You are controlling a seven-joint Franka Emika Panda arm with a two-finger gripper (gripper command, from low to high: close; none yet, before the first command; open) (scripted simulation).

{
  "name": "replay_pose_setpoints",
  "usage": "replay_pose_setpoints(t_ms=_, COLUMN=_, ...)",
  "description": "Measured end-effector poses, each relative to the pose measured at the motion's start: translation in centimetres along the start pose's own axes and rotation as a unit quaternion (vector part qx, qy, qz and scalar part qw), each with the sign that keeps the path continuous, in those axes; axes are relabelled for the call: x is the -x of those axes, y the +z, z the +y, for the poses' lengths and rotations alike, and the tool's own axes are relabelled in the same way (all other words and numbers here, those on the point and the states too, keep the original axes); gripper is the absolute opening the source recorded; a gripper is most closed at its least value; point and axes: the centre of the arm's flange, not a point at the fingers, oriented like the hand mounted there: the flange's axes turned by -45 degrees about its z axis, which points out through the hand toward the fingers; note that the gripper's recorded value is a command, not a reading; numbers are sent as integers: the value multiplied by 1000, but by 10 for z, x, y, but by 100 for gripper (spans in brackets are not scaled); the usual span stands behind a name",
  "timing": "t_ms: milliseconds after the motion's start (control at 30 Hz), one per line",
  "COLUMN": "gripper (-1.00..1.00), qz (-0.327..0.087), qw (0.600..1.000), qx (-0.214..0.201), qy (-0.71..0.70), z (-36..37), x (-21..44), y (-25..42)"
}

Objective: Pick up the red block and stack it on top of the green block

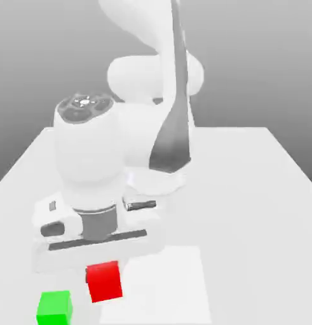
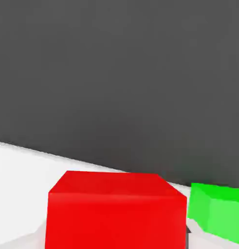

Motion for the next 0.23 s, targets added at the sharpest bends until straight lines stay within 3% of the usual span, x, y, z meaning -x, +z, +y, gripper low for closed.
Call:
replay_pose_setpoints(t_ms=100, gripper=-100, qz=1, qw=1000, qx=0, qy=21, z=20, x=4, y=34)
replay_pose_setpoints(t_ms=133, gripper=100, qz=0, qw=1000, qx=0, qy=23, z=21, x=5, y=46)
replay_pose_setpoints(t_ms=233, gripper=100, qz=0, qw=1000, qx=0, qy=23, z=21, x=5, y=46)
